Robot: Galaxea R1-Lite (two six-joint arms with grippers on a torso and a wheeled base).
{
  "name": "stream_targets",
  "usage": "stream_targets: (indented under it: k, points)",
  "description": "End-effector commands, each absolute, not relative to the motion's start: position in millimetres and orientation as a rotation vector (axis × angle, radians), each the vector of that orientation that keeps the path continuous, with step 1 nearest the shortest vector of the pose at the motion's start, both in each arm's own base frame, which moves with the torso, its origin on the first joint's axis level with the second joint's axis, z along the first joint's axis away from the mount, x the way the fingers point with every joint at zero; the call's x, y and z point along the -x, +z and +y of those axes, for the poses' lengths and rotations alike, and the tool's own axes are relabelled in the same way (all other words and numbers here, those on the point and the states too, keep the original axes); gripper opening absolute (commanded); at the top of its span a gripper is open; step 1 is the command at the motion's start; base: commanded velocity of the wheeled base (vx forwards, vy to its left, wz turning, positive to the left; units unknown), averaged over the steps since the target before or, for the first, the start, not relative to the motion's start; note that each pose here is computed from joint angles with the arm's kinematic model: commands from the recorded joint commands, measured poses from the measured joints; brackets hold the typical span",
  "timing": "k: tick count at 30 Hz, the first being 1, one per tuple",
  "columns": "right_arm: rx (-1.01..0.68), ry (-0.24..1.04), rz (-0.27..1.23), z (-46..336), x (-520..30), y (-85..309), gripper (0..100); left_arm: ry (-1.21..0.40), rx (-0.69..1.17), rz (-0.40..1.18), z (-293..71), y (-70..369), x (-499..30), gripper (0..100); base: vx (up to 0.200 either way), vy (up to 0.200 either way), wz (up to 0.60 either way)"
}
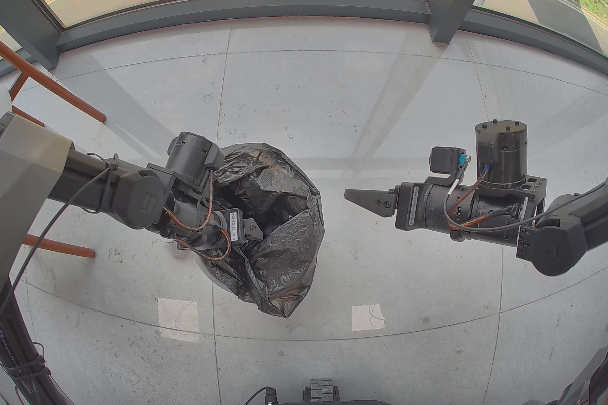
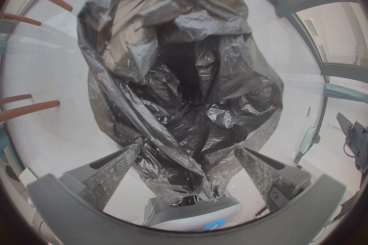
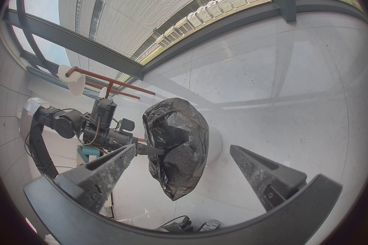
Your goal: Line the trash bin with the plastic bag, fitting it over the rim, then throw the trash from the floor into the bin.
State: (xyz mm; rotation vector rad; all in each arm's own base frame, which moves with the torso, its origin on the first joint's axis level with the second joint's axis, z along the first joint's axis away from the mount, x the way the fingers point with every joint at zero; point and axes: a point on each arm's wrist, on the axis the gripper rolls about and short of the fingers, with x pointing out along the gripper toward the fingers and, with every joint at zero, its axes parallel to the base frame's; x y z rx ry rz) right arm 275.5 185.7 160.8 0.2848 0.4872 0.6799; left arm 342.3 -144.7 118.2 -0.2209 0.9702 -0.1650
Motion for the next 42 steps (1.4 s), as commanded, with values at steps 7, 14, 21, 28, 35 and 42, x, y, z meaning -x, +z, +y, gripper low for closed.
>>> stream_targets:
  k: [7, 14, 21, 28, 35, 42]
  points:
    - [-0.283, 0.677, 0.491, 185.4, -276.5, 159.4, 100, -0.153, 0.223, 0.973, -143.8, 113.3, -350.3, 0, 0.0, 0.0, 0.0]
    - [-0.282, 0.682, 0.492, 186.6, -275.6, 159.4, 100, -0.142, 0.249, 0.97, -143.2, 116.8, -348.7, 0, 0.0, 0.0, 0.0]
    - [-0.284, 0.679, 0.49, 185.4, -275.6, 160.0, 100, -0.117, 0.284, 0.919, -119.0, 147.4, -335.4, 0, 0.0, 0.0, 0.0]
    - [-0.282, 0.676, 0.494, 184.9, -275.7, 158.7, 100, -0.014, 0.246, 0.992, -67.5, 140.6, -325.2, 0, 0.0, 0.0, 0.0]
    - [-0.279, 0.677, 0.496, 186.0, -275.6, 157.7, 100, -0.002, 0.233, 1.04, -63.9, 121.8, -312.7, 0, 0.0, 0.0, 0.0]
    - [-0.279, 0.677, 0.498, 186.1, -275.8, 157.1, 100, 0.0, 0.207, 1.074, -61.8, 104.5, -303.1, 0, 0.0, 0.0, 0.0]
